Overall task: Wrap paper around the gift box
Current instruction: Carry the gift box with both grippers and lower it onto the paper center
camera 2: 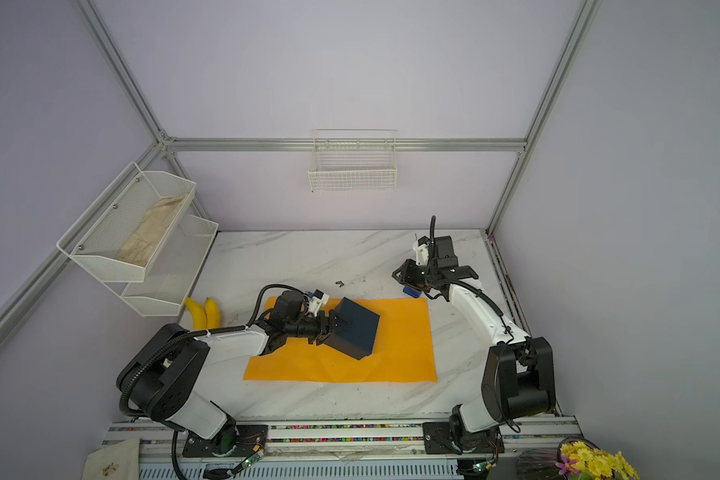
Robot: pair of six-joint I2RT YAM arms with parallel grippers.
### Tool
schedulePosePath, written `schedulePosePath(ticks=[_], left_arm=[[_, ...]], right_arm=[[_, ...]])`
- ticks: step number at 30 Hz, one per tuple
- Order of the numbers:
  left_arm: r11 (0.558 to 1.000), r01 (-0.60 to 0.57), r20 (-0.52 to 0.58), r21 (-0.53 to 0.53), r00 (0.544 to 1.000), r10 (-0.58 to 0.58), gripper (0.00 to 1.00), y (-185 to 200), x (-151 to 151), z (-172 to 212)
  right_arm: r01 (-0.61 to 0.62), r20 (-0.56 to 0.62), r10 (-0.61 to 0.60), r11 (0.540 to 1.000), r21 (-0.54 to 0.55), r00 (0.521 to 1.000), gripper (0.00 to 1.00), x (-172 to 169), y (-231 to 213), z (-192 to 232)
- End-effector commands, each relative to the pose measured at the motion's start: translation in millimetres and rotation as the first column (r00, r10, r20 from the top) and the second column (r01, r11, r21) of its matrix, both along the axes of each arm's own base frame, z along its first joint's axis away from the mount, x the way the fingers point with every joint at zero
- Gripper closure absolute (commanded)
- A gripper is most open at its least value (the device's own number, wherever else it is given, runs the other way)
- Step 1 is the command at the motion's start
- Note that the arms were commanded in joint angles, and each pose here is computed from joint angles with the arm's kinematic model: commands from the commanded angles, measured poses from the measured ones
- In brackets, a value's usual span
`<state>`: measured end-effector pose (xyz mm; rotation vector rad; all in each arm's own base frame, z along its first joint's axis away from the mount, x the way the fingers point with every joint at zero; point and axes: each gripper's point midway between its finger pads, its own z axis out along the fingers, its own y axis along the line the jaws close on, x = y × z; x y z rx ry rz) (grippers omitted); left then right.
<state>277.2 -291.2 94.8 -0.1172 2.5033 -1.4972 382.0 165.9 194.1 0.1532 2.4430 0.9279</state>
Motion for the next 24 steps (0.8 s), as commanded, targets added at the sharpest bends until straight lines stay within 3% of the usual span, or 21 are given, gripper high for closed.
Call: schedulePosePath(ticks=[1,8,17,24], left_arm=[[0.998,-0.053,0.072,-0.040,0.996,0.055,0.18,2.1,7.5,12.0],[0.992,-0.083,0.083,0.094,0.994,0.075,0.00,18.1,6.1,-0.7],[0.920,0.005,0.049,0.392,0.998,-0.026,0.00,45.6,-3.2,-7.0],[0.933,0.006,0.092,0.359,0.995,-0.042,0.01,43.5,0.0,24.7]], right_arm=[[-0.005,-0.004,0.005,1.000,-0.010,1.000,0.71,-7.3,3.2,-4.2],[-0.030,-0.019,0.030,0.999,-0.024,0.999,0.68,-16.1,22.1,-9.2],[-0.050,-0.079,0.045,0.997,-0.066,0.996,0.47,-48.6,41.1,-28.2],[-0.091,-0.191,0.080,0.994,-0.052,0.978,0.34,-98.8,47.7,-52.9]])
